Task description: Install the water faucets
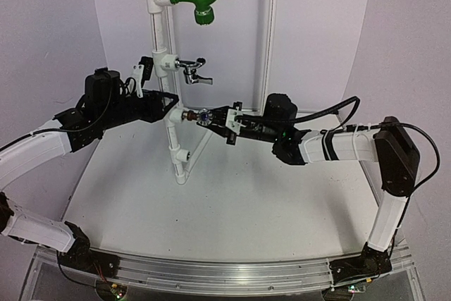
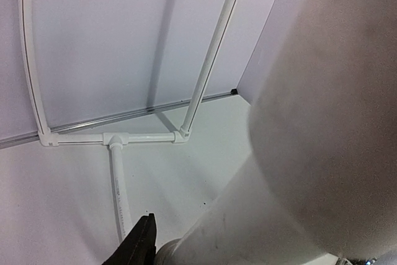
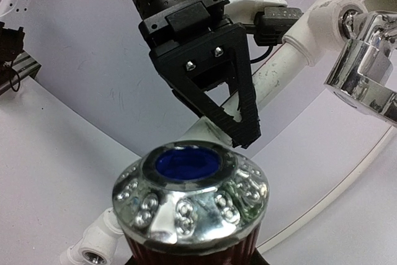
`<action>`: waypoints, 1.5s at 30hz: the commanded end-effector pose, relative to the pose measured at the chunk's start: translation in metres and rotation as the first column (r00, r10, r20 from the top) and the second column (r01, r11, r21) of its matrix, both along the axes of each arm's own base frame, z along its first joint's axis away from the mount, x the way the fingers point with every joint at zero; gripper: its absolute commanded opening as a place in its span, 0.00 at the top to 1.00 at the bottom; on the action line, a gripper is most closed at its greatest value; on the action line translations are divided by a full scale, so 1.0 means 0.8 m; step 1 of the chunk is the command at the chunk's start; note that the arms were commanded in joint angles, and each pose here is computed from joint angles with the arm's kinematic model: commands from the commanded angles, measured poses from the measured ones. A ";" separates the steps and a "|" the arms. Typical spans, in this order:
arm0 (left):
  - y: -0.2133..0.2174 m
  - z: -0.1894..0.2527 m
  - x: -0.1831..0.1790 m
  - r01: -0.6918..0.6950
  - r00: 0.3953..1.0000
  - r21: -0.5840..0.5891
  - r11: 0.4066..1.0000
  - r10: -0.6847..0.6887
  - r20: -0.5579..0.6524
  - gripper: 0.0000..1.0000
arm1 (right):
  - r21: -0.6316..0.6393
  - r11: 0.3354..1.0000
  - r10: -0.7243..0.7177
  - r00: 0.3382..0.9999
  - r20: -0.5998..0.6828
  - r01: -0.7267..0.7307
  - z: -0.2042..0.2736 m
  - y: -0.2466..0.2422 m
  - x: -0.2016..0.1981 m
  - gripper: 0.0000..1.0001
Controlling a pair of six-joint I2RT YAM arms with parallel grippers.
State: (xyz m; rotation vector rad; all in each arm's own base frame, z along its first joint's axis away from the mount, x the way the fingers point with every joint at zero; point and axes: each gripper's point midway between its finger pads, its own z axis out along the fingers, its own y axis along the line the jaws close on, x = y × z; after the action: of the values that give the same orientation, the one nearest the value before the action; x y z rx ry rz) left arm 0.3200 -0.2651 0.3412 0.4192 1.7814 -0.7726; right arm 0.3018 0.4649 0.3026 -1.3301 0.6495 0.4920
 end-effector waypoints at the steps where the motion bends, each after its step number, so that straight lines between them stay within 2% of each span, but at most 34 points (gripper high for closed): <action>1: 0.007 0.014 -0.004 -0.018 1.000 -0.070 0.997 0.017 -0.006 0.92 | 0.089 0.996 0.015 0.998 0.053 -0.020 0.042 0.005 -0.004 1.00; 7: 0.007 0.013 -0.006 -0.011 1.000 -0.083 0.997 0.011 -0.011 0.97 | 0.084 0.996 0.022 0.998 0.056 -0.027 0.037 0.012 -0.010 1.00; 22: 0.004 0.017 -0.010 0.008 1.000 -0.098 0.995 -0.009 -0.012 0.99 | 0.066 0.998 0.010 1.000 0.021 -0.011 0.016 0.023 -0.007 1.00; 45: 0.002 0.008 -0.019 0.039 0.999 -0.101 0.994 -0.042 -0.032 1.00 | 0.130 0.991 0.026 1.000 -0.011 -0.024 0.038 0.025 0.014 1.00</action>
State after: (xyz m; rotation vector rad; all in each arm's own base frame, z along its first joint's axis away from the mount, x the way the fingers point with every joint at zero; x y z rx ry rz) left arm 0.3232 -0.2535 0.3410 0.3885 1.7543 -0.7493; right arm 0.3021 0.4853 0.3030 -1.2971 0.6383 0.5719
